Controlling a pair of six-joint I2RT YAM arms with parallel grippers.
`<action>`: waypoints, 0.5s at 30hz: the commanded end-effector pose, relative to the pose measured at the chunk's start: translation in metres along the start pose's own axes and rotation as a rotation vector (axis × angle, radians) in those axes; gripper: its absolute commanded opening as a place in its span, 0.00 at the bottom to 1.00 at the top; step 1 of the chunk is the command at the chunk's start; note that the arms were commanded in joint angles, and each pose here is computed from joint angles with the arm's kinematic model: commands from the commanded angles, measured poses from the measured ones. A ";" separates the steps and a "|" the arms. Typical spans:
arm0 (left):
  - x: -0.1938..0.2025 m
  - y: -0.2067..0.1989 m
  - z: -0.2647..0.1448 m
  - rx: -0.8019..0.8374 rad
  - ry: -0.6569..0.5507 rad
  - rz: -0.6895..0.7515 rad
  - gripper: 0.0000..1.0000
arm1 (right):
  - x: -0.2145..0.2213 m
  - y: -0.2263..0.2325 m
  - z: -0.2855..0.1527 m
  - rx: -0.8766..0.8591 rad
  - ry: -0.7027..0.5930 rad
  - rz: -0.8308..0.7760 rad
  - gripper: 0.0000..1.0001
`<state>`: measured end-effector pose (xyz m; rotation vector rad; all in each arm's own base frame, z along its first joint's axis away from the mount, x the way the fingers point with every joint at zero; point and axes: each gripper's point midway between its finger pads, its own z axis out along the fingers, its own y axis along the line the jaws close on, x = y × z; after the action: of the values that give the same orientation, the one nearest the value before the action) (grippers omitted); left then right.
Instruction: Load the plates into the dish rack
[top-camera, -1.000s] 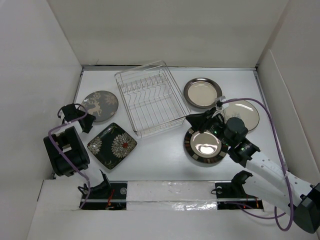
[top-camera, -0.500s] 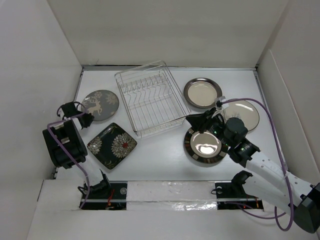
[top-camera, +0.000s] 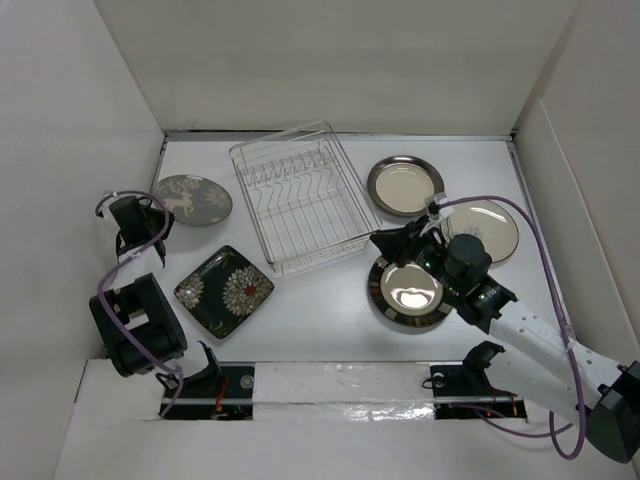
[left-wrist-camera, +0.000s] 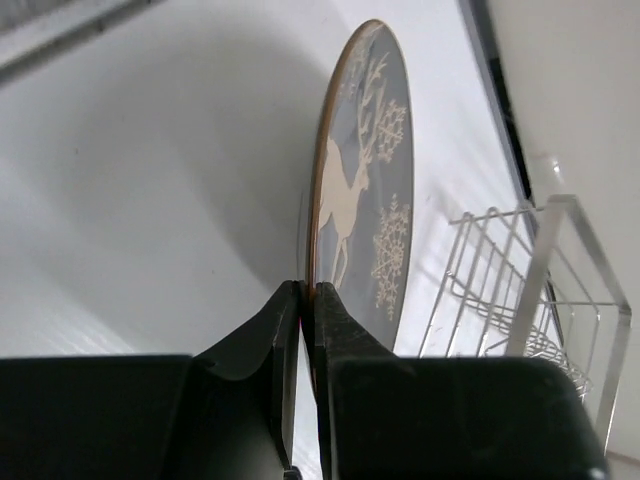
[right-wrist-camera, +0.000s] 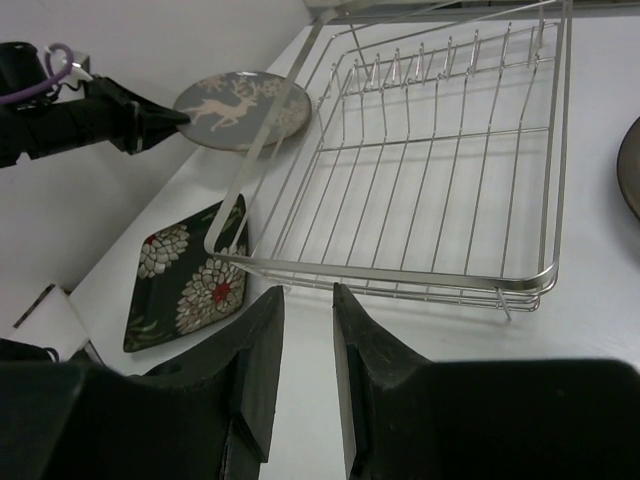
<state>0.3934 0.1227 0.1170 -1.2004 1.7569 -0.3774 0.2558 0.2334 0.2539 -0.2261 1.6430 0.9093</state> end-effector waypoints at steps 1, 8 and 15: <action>-0.058 -0.067 -0.031 0.228 -0.217 0.053 0.00 | -0.019 0.017 -0.001 -0.063 -0.072 -0.022 0.32; -0.083 -0.103 -0.070 0.348 -0.324 0.046 0.00 | -0.034 0.031 -0.002 -0.112 -0.101 -0.025 0.37; -0.106 -0.172 -0.146 0.522 -0.429 0.076 0.00 | -0.044 0.057 0.008 -0.223 -0.082 0.015 0.61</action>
<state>0.3799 0.1168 0.2240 -1.0139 1.5348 -0.3619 0.2478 0.2513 0.2628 -0.2868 1.6244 1.0013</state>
